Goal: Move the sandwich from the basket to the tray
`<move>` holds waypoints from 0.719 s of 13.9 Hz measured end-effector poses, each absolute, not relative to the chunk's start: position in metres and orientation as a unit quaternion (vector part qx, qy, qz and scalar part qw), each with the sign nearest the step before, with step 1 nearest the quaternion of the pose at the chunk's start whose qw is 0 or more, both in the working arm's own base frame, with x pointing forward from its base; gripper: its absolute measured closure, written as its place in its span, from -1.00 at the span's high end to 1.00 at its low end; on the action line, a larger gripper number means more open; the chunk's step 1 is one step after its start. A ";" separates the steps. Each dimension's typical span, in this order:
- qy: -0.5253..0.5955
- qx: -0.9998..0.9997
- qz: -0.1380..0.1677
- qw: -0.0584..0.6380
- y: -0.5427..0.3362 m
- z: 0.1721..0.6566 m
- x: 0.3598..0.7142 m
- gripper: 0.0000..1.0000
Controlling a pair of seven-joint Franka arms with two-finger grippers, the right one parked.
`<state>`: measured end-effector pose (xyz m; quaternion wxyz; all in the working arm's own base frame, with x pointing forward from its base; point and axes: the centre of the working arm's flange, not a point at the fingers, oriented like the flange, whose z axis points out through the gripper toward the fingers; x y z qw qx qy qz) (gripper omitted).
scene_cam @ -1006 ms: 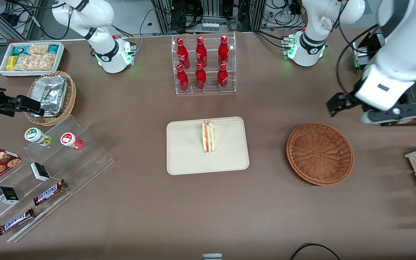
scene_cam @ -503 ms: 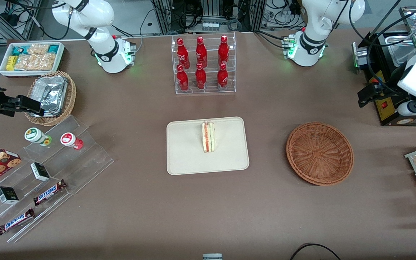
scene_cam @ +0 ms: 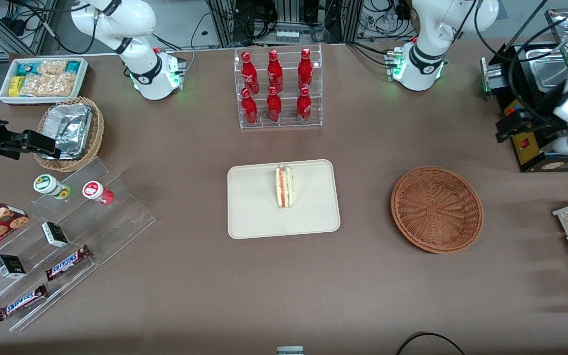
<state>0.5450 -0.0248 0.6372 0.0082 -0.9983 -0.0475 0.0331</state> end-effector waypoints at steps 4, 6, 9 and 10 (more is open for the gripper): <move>-0.033 -0.999 0.030 0.004 -0.025 0.641 0.542 1.00; -0.013 -0.999 0.034 0.003 -0.020 0.641 0.541 1.00; 0.000 -0.999 0.036 0.003 -0.022 0.640 0.541 1.00; 0.006 -0.999 0.037 0.003 -0.028 0.639 0.541 1.00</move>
